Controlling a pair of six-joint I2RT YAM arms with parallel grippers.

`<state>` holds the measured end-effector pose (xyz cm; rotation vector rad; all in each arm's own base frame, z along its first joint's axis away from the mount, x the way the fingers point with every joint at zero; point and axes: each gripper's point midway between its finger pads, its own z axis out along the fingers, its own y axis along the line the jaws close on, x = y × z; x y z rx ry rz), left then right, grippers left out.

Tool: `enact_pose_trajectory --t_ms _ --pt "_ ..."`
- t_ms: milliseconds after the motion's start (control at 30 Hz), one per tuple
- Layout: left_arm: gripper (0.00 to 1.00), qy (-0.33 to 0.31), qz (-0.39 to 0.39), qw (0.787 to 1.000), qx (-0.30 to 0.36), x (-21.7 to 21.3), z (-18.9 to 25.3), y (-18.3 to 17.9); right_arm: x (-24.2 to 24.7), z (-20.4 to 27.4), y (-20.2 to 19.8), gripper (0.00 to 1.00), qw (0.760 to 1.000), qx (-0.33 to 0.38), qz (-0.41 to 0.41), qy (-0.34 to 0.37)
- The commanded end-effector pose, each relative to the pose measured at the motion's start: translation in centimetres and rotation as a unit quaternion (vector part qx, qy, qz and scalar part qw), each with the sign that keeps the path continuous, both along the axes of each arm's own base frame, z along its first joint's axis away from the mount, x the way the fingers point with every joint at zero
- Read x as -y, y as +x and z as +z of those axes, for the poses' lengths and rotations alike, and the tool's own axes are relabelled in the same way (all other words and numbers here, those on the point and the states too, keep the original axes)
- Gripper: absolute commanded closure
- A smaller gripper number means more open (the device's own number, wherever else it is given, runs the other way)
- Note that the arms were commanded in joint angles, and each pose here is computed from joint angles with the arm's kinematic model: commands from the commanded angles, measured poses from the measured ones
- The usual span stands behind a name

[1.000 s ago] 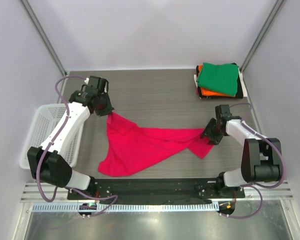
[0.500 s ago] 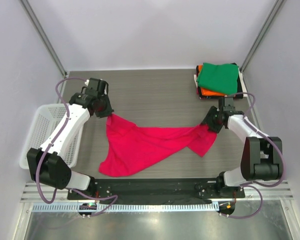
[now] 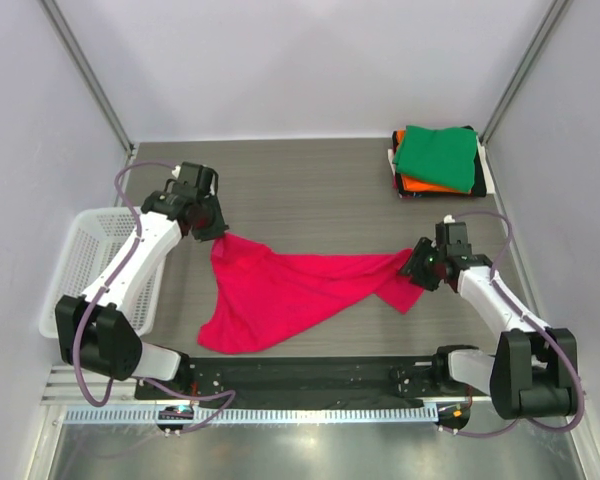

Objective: Fold and stack the t-shirts
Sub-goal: Flatten the tshirt out

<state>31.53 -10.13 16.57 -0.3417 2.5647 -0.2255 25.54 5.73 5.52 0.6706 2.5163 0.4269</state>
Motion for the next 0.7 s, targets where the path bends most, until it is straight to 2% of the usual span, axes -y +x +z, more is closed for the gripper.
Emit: enact_pose_trajectory --t_ms 0,433,667 --pt "1.00 -0.019 -0.001 0.999 0.031 0.3 1.3 0.5 -1.0 -0.5 0.7 0.54 1.000 0.010 0.012 0.017" --pt "1.00 -0.015 0.000 1.000 0.025 0.1 0.5 0.2 0.2 -1.8 2.8 0.57 0.999 0.002 0.019 -0.035" --pt "1.00 -0.014 -0.001 1.000 0.024 0.1 0.3 0.2 0.5 -0.5 4.4 0.58 0.998 0.018 0.018 -0.048"
